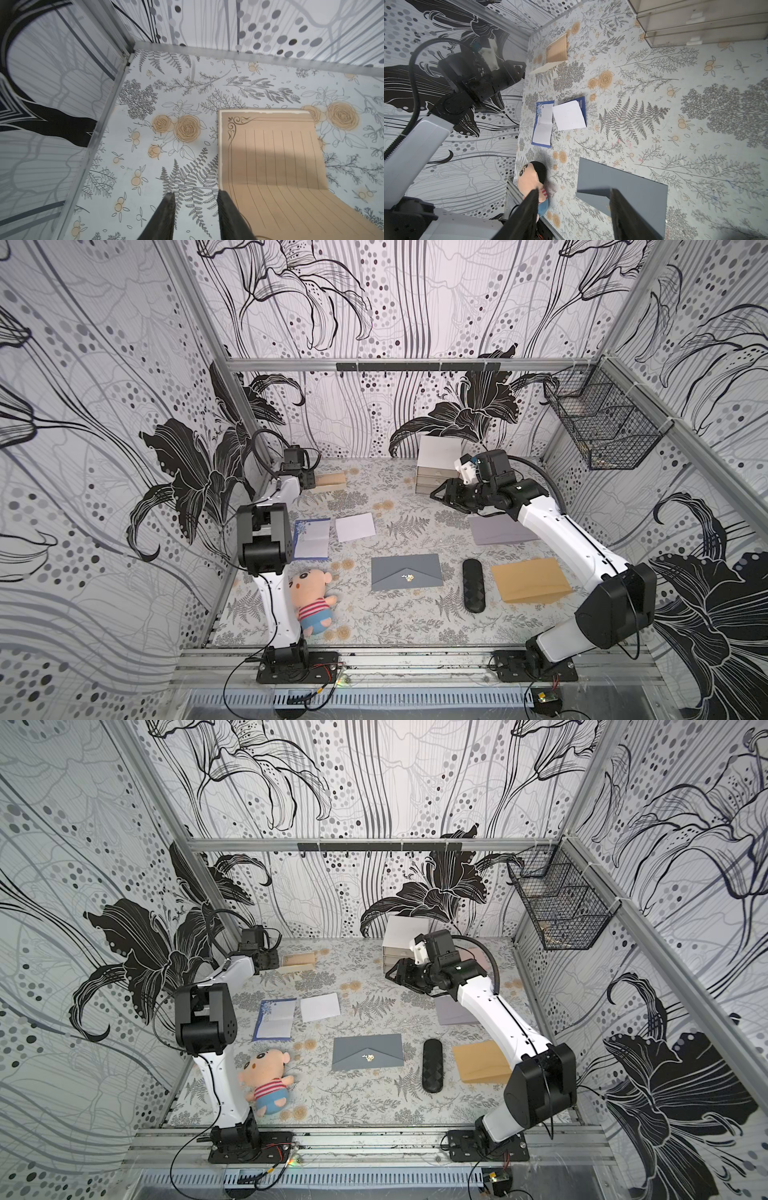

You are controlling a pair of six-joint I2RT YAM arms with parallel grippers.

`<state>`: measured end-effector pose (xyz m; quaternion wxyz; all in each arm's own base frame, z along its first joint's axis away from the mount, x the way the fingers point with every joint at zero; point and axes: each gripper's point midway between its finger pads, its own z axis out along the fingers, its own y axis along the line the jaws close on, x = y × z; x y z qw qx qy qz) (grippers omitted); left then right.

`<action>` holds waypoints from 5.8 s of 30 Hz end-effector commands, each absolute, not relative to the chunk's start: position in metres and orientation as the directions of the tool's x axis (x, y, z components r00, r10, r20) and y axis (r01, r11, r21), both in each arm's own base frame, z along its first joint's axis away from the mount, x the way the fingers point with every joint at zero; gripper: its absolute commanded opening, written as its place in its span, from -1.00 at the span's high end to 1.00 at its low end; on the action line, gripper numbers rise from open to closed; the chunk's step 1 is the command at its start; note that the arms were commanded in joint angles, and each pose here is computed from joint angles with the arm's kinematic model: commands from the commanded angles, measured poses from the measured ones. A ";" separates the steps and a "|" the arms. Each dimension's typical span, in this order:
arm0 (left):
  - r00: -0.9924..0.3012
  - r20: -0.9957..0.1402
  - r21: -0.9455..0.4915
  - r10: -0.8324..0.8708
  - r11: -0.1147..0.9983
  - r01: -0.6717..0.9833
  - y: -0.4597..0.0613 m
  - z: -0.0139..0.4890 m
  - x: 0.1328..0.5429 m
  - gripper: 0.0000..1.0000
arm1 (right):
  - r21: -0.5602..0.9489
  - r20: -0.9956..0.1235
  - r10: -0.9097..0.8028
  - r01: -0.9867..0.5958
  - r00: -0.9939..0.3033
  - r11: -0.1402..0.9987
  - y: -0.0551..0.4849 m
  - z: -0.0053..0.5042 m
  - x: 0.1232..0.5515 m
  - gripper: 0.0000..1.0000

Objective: Take the letter paper out of the envelope
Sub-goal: Place the letter paper at the center of the board, then adjust the letter paper at the center of the board, then pick up the letter paper from the center of the board.

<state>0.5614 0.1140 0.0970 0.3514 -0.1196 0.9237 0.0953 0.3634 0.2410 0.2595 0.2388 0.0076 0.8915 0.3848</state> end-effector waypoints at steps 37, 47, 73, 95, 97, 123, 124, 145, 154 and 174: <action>-0.625 -0.062 -0.353 -0.779 0.602 -0.716 0.009 -0.005 0.500 0.27 | 0.704 -0.441 0.221 -0.183 -0.870 0.686 0.234 0.259 0.350 -0.15; -0.459 0.114 -0.546 -0.881 0.330 -0.770 -0.043 0.000 0.522 0.32 | 0.702 -0.448 0.230 -0.181 -0.864 0.689 0.230 0.260 0.344 -0.16; -0.570 -0.081 -0.449 -0.818 0.540 -0.712 -0.027 0.089 0.459 -0.31 | 0.680 -0.462 0.208 -0.194 -0.862 0.707 0.224 0.257 0.335 -0.16; -0.558 0.030 -0.406 -0.829 0.500 -0.765 -0.018 0.062 0.417 -0.62 | 0.650 -0.424 -0.183 -0.438 -0.887 0.621 0.320 0.171 0.356 -0.12; -0.527 0.043 -0.432 -0.849 0.460 -0.776 -0.020 0.065 0.418 -0.57 | 0.626 -0.453 -0.263 -0.514 -0.852 0.587 0.357 0.155 0.361 -0.09; -0.534 0.101 -0.439 -0.840 0.444 -0.781 -0.035 0.068 0.392 -0.45 | 0.627 -0.532 -0.276 -0.591 -0.801 0.508 0.461 0.059 0.451 0.12; -0.536 0.100 -0.440 -0.838 0.446 -0.779 -0.035 0.069 0.392 -0.45 | 0.626 -0.522 -0.286 -0.588 -0.804 0.512 0.463 0.057 0.450 0.14; -0.541 0.104 -0.481 -0.835 0.434 -0.762 -0.043 0.088 0.403 -0.50 | 0.577 -0.582 -0.289 -0.636 -0.760 0.512 0.460 0.094 0.428 1.00; -0.434 0.143 -0.549 -0.889 0.294 -0.783 -0.093 0.143 0.405 -0.55 | 0.372 -0.783 -0.247 -0.748 -0.571 0.550 0.444 0.166 0.411 1.00; -0.420 0.159 -0.516 -0.893 0.287 -0.807 -0.114 0.167 0.396 -0.46 | -0.048 -0.905 -0.375 -0.829 -0.200 0.557 0.434 0.244 0.365 1.00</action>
